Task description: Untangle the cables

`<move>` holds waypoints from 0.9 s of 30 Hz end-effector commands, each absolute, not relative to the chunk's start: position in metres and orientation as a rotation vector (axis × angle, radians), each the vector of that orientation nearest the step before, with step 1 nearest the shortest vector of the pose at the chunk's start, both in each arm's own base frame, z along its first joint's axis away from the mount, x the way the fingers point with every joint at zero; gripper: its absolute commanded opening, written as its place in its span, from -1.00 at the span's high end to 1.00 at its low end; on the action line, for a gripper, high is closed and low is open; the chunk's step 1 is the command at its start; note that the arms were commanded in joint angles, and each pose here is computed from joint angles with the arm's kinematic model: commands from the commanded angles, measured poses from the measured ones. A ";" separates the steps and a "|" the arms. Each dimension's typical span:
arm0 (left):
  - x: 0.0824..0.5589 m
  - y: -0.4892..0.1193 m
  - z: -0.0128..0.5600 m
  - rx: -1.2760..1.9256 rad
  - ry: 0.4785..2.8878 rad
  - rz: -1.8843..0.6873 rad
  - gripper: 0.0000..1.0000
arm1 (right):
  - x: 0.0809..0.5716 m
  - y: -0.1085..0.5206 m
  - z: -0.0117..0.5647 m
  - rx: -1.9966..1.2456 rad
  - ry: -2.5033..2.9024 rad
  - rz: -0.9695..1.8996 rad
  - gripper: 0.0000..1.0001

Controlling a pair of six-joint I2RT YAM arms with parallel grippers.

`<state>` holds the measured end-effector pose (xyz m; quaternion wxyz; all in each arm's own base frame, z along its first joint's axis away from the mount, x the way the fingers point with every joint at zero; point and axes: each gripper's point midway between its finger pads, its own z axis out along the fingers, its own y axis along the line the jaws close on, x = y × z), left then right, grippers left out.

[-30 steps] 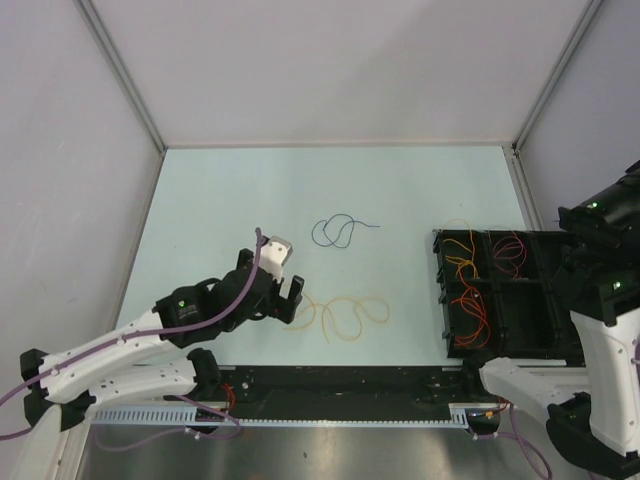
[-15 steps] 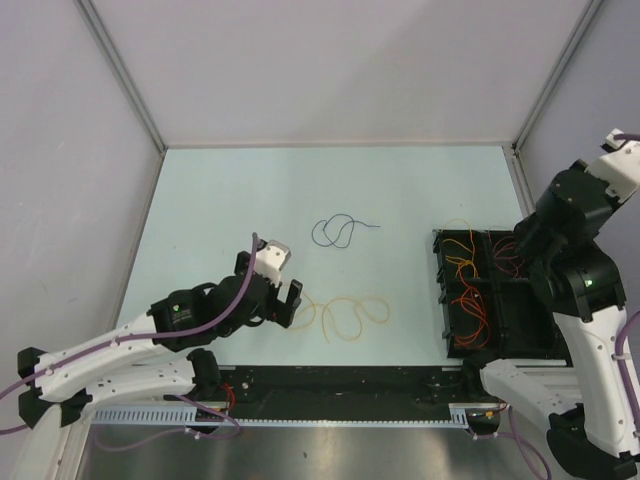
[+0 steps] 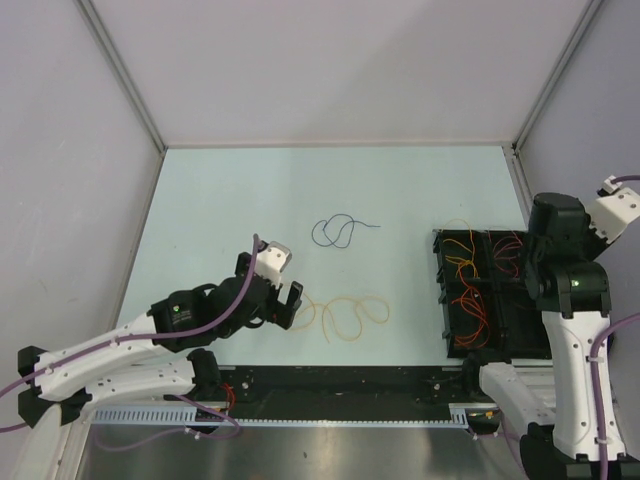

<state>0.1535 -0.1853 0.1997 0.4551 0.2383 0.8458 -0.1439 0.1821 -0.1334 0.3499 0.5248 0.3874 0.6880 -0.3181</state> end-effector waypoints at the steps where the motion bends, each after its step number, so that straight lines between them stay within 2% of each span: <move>1: 0.154 -0.188 0.199 0.587 2.085 -0.353 -1.00 | 0.179 -0.131 0.331 0.965 1.698 -0.693 1.00; 13: 0.151 -0.189 0.202 0.596 2.072 -0.385 -1.00 | 0.171 -0.129 0.252 1.168 1.824 -0.590 1.00; 22: 0.152 -0.191 0.198 0.612 2.085 -0.370 -1.00 | 0.182 -0.104 0.237 1.179 1.876 -0.379 1.00; 27: 0.152 -0.191 0.198 0.611 2.085 -0.366 -0.99 | 0.176 -0.092 0.254 1.156 1.850 -0.273 1.00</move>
